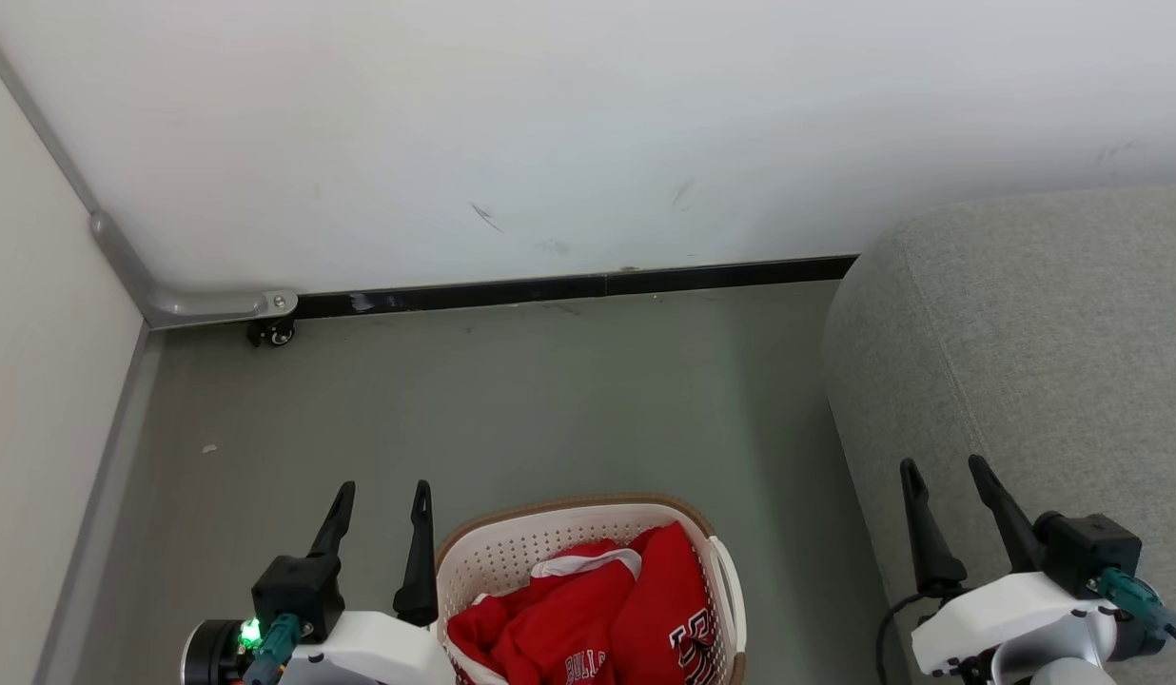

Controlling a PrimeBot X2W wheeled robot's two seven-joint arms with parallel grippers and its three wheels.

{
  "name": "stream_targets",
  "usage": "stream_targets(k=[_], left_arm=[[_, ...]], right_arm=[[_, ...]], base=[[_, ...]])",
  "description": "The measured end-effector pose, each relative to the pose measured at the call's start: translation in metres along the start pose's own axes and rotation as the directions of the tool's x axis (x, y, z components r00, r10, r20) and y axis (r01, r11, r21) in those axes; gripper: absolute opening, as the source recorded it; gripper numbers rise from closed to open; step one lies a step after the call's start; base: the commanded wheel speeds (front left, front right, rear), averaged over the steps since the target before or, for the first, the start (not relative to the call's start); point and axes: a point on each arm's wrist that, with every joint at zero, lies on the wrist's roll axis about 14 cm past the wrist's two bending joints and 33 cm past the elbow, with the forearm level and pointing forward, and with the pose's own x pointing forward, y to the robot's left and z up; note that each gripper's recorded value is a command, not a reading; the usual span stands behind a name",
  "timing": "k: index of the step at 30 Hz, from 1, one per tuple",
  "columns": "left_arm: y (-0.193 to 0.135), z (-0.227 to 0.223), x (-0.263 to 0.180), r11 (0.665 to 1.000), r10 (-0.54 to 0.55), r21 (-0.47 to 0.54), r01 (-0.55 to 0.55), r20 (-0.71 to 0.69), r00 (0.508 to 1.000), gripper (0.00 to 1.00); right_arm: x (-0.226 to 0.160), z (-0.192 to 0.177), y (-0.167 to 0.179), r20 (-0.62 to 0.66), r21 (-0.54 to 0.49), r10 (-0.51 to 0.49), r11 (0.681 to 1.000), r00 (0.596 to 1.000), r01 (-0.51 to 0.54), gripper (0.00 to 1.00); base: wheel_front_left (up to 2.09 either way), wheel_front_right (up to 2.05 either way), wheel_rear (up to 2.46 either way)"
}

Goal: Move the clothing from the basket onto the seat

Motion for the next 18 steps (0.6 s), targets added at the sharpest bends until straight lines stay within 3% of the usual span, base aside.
stream_targets(k=[18], left_arm=[[0.008, -0.017, 0.000, 0.999, 0.034, -0.008, -0.034, -0.054, 0.998, 1.00]], right_arm=[[0.001, -0.010, 0.003, -0.050, 0.010, 0.007, 1.000, 0.999, -0.006, 1.00]], base=[[0.00, 0.00, 0.00]])
